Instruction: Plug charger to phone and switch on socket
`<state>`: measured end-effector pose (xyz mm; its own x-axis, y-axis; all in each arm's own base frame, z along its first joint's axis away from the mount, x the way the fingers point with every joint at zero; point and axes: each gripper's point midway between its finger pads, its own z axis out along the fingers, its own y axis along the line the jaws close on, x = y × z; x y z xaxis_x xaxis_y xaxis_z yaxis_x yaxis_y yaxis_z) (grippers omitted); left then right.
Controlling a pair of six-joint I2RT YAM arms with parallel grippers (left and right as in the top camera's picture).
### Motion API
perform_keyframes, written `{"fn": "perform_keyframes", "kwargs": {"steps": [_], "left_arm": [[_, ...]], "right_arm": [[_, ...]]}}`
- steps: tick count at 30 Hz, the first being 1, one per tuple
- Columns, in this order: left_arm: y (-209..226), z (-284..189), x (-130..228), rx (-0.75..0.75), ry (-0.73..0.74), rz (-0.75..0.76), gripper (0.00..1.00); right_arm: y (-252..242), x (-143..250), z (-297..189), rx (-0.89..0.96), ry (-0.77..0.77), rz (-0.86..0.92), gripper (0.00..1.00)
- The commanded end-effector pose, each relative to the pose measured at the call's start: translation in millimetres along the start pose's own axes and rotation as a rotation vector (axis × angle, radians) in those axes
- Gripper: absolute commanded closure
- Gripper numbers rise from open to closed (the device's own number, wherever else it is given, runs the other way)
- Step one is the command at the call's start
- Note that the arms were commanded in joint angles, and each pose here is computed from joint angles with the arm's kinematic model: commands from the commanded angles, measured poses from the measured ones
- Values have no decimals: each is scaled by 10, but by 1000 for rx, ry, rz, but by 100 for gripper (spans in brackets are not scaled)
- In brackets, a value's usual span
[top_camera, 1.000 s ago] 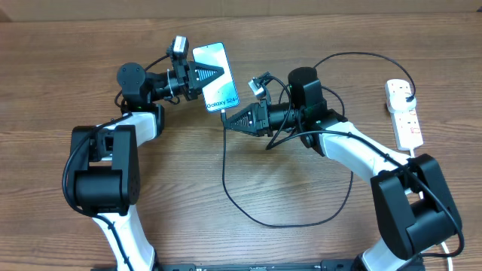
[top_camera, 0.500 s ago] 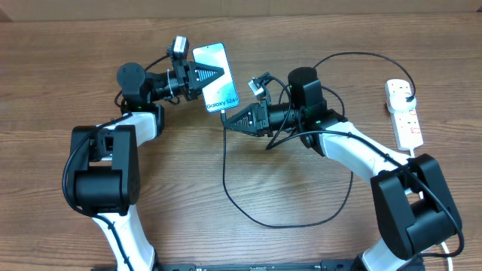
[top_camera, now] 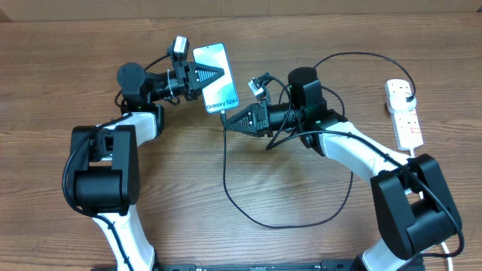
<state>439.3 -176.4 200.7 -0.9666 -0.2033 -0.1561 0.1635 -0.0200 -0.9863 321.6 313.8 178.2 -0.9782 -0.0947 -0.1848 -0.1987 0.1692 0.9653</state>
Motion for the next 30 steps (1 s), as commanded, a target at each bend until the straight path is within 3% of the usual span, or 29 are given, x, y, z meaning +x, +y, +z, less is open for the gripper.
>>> {"fn": "perform_keyframes", "kwargs": {"steps": [1, 30], "left_arm": [[-100, 27, 63, 6, 56, 66, 96], [-94, -76, 6, 0, 37, 55, 96]], "right_arm": [[-41, -52, -22, 11, -22, 4, 96], [-53, -52, -28, 14, -23, 11, 96]]}}
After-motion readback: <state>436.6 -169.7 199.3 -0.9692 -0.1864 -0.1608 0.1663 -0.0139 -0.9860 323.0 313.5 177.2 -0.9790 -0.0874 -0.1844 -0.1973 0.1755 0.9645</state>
